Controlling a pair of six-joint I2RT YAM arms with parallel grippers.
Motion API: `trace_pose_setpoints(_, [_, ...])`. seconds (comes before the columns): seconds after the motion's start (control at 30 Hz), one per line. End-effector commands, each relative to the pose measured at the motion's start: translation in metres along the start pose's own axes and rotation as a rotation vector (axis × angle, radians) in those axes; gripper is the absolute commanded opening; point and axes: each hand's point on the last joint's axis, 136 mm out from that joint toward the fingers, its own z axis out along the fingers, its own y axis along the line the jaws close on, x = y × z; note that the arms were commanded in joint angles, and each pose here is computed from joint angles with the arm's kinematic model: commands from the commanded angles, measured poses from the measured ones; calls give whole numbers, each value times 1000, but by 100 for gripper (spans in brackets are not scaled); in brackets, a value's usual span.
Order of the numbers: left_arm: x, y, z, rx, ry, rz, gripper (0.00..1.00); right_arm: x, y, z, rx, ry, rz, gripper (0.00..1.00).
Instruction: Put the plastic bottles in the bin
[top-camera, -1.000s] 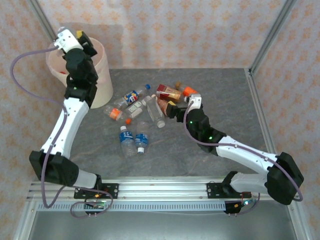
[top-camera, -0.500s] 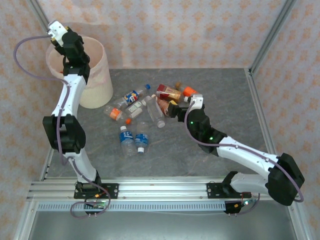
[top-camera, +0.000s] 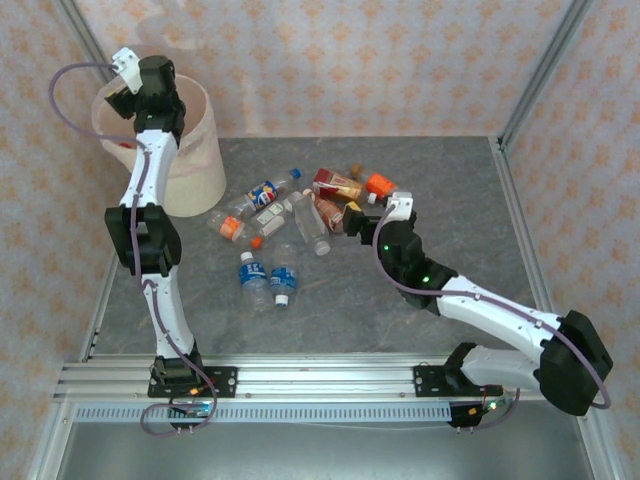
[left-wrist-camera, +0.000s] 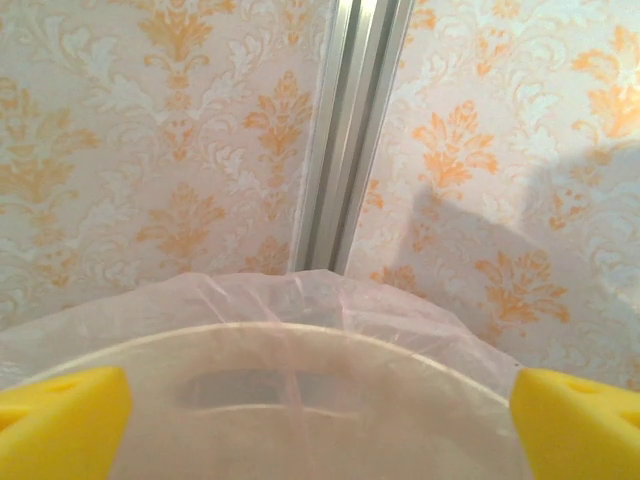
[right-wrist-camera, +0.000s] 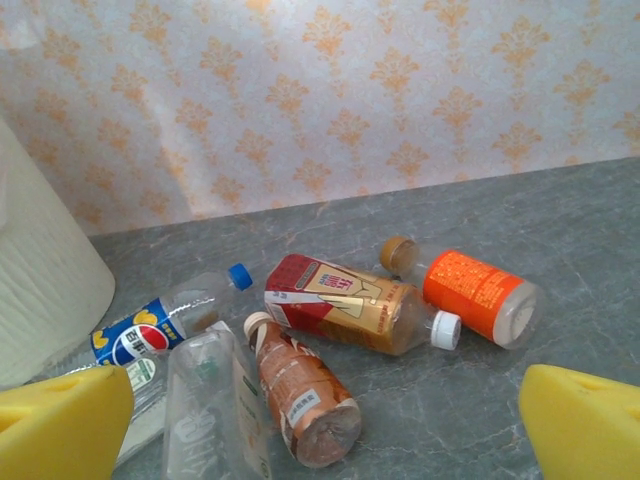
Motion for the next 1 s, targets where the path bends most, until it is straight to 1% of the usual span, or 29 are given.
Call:
trace_pose_setpoints(0.0, [-39, 12, -23, -4, -10, -71, 100, 3, -20, -1, 42, 5, 76, 99])
trace_pose_setpoints(0.17, [-45, 7, -46, 105, 68, -123, 100, 19, -30, 13, 5, 112, 142, 99])
trace_pose_setpoints(0.27, [-41, 5, -64, 176, 133, -170, 100, 26, -40, 19, 41, 151, 151, 99])
trace_pose_setpoints(0.3, [-48, 7, -75, 196, 134, -196, 100, 28, -44, 20, 49, 158, 160, 99])
trace_pose_setpoints(0.4, [-44, 9, -106, 257, 163, -231, 100, 32, -49, 25, 45, 183, 194, 99])
trace_pose_setpoints(0.6, [-27, 18, -193, 296, 198, -156, 100, 33, -59, 26, 84, 185, 228, 99])
trace_pose_setpoints(0.7, [1, 23, -237, 343, 269, -119, 100, 32, -58, 25, 68, 175, 231, 99])
trace_pose_setpoints(0.8, [36, 36, -275, 351, 353, -27, 100, 30, -58, 23, 58, 161, 230, 99])
trace_pose_setpoints(0.9, [75, 51, -311, 383, 463, 112, 100, 31, -58, 21, 52, 156, 217, 99])
trace_pose_setpoints(0.97, [102, 69, -331, 389, 564, 210, 100, 31, -57, 21, 39, 157, 206, 99])
